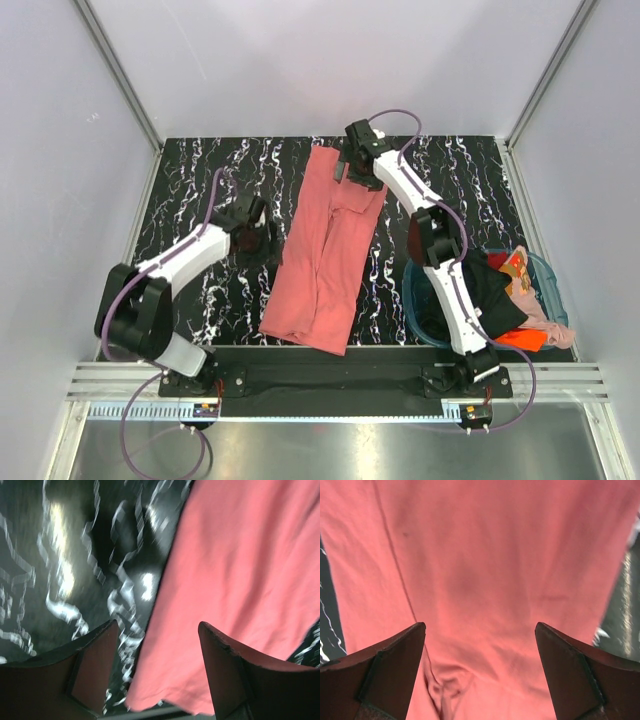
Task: Fold and stack the t-shirts
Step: Fold the tshirt
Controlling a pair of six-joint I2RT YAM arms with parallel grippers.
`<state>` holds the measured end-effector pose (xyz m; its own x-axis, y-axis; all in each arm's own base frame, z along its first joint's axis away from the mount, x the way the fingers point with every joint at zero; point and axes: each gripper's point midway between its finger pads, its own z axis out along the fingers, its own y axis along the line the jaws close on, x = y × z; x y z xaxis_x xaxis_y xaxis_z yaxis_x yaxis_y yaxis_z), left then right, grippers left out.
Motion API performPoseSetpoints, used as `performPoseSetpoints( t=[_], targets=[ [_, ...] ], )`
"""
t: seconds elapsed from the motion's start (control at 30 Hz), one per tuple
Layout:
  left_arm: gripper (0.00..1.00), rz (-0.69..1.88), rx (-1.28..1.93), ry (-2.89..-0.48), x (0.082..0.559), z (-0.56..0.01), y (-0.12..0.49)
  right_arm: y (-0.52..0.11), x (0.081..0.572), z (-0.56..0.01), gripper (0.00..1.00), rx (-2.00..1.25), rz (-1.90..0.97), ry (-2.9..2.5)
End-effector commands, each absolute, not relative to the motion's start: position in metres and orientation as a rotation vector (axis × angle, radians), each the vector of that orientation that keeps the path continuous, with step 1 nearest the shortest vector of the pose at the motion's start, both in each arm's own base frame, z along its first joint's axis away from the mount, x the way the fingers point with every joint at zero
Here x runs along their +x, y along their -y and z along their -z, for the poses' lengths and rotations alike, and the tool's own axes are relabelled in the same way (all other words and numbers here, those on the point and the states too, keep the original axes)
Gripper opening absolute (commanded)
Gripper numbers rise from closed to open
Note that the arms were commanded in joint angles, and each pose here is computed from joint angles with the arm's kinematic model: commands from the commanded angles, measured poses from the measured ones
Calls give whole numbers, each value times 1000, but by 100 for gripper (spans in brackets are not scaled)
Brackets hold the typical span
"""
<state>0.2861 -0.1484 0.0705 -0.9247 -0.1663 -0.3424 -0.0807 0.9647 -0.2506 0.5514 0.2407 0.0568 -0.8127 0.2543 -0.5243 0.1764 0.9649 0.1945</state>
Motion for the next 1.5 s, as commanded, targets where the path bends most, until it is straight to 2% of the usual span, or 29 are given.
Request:
performPoseSetpoints(
  t=[0.0,0.2,0.27,0.4,0.6,0.77,0.8,0.87,0.9,0.93,0.97,1.0,1.03,1.07,1.13,1.2,1.23,1.3,1.33,1.37,1.43,1.47],
  targets=[
    [71,319,-204,-2673,279,-77,136,-268,578,-78,97,195,-234,-2406],
    [71,430,-276,-2640,273,-88,123,-293,580,-41,93,151,-261,-2422],
    [71,430,-271,-2630,273,-95,121,-309,579,-25,91,163,-345,-2441],
    [72,498,-263,-2628,263,-101,124,-344,588,-30,87,137,-510,-2378],
    [73,656,-269,-2671,234,-86,137,-372,613,-95,86,98,-704,-2169],
    [75,742,-314,-2754,209,-63,145,-338,603,-182,92,94,-679,-2125],
    [75,750,-322,-2766,206,-61,145,-332,594,-182,93,72,-650,-2163],
    [75,749,-349,-2799,197,-56,146,-316,562,-218,97,-12,-603,-2203],
    [75,731,-363,-2823,192,-55,144,-306,546,-202,98,-23,-559,-2283],
    [74,717,-352,-2839,187,-54,146,-296,521,-226,98,-48,-556,-2307],
    [72,681,-376,-2851,185,-52,144,-287,499,-203,98,-58,-525,-2408],
    [71,649,-389,-2877,178,-50,143,-282,481,-200,98,-68,-525,-2456],
    [70,628,-384,-2894,172,-48,145,-279,453,-226,98,-94,-582,-2452],
    [70,597,-436,-2909,167,-44,143,-276,422,-194,97,-116,-571,-2567],
    [67,576,-468,-2931,158,-39,143,-273,379,-215,94,-148,-635,-2568],
    [65,527,-520,-2952,151,-33,140,-274,329,-191,93,-195,-650,-2663],
    [64,509,-516,-2957,149,-32,140,-275,310,-211,90,-201,-714,-2616],
    [63,454,-524,-2964,146,-29,135,-277,263,-188,84,-208,-790,-2711],
    [63,437,-521,-2968,145,-28,135,-277,250,-196,72,-213,-847,-2687],
    [63,416,-527,-2972,143,-26,132,-269,229,-171,66,-199,-841,-2765],
    [63,404,-532,-2975,140,-21,131,-268,208,-165,62,-200,-885,-2771],
    [63,408,-535,-2980,138,-19,131,-259,193,-142,62,-179,-860,-2830]
  ],
)
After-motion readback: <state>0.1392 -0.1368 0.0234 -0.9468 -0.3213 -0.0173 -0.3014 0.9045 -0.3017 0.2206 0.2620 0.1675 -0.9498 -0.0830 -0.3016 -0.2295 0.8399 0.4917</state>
